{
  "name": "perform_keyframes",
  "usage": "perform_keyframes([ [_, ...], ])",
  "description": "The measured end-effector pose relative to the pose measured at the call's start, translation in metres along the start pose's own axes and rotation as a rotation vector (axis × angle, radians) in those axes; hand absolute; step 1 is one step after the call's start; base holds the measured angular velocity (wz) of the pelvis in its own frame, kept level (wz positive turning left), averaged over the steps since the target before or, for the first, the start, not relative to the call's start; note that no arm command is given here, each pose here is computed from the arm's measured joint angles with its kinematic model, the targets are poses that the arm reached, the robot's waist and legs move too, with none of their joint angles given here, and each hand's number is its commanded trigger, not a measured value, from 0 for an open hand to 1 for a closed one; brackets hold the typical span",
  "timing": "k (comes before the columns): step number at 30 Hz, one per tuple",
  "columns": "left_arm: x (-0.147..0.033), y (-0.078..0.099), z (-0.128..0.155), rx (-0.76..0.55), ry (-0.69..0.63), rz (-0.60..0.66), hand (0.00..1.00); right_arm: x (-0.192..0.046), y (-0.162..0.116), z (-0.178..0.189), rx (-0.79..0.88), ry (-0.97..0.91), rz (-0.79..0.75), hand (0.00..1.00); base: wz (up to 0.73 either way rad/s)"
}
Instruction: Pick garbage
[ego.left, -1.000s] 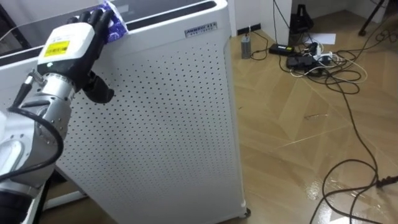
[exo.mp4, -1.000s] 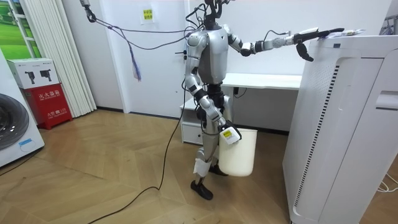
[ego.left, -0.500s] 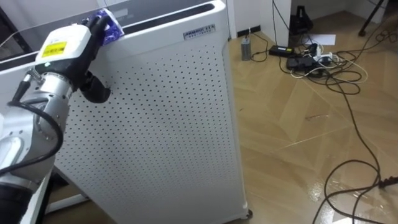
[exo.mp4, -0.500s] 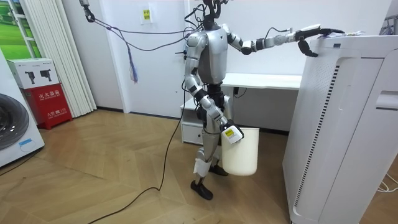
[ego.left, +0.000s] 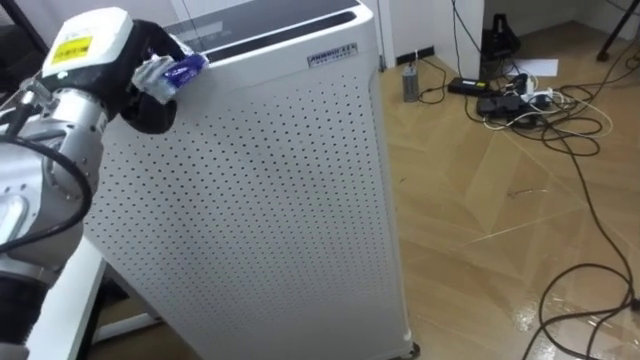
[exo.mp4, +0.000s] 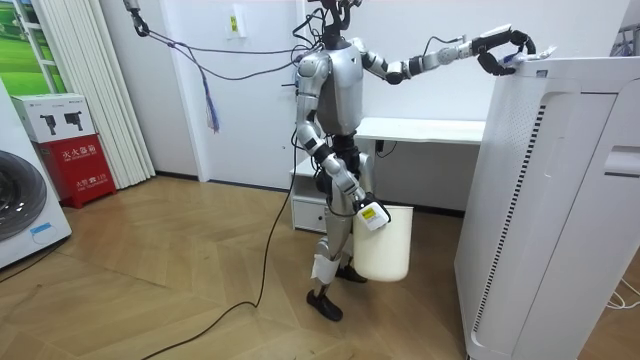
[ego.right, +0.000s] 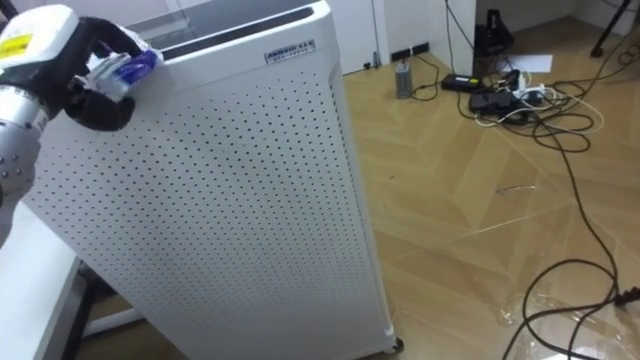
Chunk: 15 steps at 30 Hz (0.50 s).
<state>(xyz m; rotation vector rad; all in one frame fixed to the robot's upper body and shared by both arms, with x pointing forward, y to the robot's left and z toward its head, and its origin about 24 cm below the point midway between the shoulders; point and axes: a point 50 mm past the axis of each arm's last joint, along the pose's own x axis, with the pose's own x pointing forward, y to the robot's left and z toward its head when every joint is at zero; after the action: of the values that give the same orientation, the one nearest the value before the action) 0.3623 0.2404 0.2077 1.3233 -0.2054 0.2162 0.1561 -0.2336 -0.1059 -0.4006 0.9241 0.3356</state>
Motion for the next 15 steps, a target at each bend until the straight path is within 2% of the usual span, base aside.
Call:
perform_keyframes([
  [15, 0.0002, 0.0062, -0.0008, -0.044, -0.001, 0.034, 1.00, 0.0008, -0.0008, 0.0042, -0.003, -0.013, 0.006, 1.00, 0.00],
])
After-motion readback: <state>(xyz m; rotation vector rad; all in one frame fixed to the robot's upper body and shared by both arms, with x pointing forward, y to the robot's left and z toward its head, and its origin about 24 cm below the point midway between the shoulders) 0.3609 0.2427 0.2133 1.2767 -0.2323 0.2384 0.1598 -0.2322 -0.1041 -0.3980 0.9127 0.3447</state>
